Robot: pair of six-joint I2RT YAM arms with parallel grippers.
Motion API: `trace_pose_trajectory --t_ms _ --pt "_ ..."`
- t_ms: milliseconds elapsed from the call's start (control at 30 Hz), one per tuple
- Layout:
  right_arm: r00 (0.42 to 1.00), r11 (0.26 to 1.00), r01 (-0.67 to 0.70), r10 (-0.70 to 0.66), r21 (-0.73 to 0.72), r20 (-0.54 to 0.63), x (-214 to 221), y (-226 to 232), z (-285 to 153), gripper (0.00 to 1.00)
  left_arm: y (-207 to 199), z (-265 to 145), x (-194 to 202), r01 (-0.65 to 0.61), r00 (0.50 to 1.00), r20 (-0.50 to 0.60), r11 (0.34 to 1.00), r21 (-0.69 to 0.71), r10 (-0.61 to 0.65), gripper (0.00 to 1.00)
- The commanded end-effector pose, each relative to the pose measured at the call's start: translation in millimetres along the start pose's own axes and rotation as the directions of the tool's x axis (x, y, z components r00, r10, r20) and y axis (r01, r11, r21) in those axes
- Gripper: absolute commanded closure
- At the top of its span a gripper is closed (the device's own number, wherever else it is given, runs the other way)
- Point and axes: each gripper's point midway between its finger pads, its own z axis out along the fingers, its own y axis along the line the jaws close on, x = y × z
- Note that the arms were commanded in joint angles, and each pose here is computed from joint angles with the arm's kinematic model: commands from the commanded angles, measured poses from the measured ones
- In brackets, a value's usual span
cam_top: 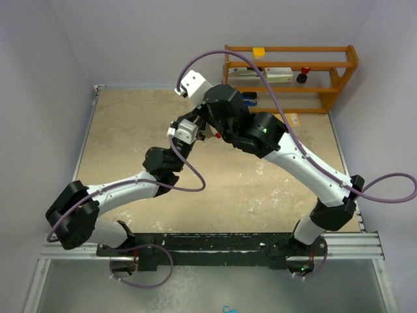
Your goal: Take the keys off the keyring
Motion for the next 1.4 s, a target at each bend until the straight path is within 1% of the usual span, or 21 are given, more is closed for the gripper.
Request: trace_pose_trajectory --t_ms 0,267,667,767,967,1167,1367 --pt "0.993 0.996 -0.082 0.079 0.029 0.091 -25.2 -23.6 -20.3 1.00 18.3 5.1 -24.7 0.017 0.996 0.088 0.996 -0.090 -0.009 0.86" --pt "0.993 0.997 -0.078 0.076 0.026 0.087 -24.9 -22.0 -19.2 1.00 27.8 0.2 -28.5 0.023 0.993 0.117 0.990 -0.138 -0.007 0.89" --pt "0.993 0.997 -0.076 0.075 0.012 0.087 -25.7 -17.6 -18.1 1.00 9.6 3.2 -23.0 0.024 0.988 0.151 0.997 -0.067 -0.014 0.88" --pt "0.994 0.997 -0.075 0.074 0.007 0.085 -25.5 -16.2 -17.5 1.00 8.2 3.3 -24.1 0.033 0.985 0.170 0.997 -0.069 -0.021 0.87" --pt "0.994 0.997 -0.075 0.075 0.001 0.084 -25.3 -15.2 -18.4 1.00 14.0 2.3 -23.9 0.056 0.980 0.194 0.991 -0.124 -0.031 0.86" --pt "0.994 0.997 -0.074 0.074 0.004 0.077 -22.9 -15.4 -18.8 1.00 17.1 -0.1 -22.6 0.044 0.982 0.190 0.985 -0.168 -0.011 0.88" --pt "0.994 0.997 -0.079 0.078 0.006 0.082 -23.7 -16.3 -20.2 1.00 24.8 -7.5 -21.6 0.032 0.982 0.190 0.976 -0.214 0.010 0.88"
